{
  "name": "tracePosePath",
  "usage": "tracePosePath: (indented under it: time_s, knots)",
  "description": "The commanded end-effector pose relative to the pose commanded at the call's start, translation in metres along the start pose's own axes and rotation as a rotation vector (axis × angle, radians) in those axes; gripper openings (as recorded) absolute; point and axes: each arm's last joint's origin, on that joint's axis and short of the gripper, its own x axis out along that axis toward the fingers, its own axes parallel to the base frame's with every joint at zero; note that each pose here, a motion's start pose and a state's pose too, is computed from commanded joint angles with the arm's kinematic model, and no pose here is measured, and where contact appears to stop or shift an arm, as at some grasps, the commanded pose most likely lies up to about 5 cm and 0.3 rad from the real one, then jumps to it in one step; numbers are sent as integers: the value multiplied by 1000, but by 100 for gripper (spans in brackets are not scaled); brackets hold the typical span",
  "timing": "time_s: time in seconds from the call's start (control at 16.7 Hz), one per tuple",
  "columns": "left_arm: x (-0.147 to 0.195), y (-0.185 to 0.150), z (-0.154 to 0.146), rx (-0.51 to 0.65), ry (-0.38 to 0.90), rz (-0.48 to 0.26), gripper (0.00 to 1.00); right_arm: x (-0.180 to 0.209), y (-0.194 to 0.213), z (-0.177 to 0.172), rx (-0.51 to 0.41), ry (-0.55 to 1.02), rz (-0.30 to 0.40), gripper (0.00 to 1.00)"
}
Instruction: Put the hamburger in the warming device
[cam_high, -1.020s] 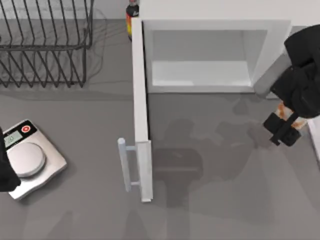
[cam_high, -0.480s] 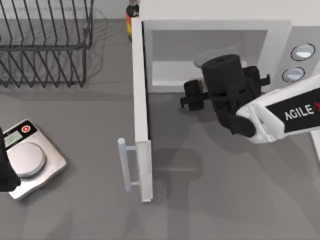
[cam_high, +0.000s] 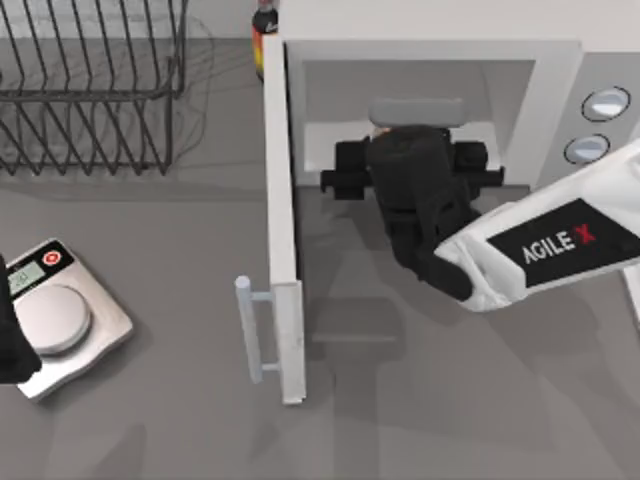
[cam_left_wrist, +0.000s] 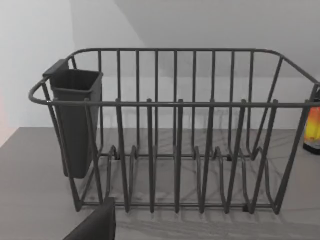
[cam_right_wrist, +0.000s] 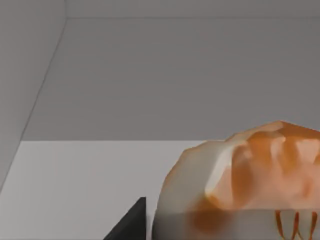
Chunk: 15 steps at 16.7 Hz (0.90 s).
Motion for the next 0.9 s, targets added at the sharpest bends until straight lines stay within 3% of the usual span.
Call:
tracePosePath:
  time_s: [0.36, 0.9]
  knots:
    - [0, 0, 0, 0, 0, 0, 100, 15, 2, 2, -3, 8, 0, 0]
    - [0, 0, 0, 0, 0, 0, 100, 113, 9, 32, 12, -18, 1, 0]
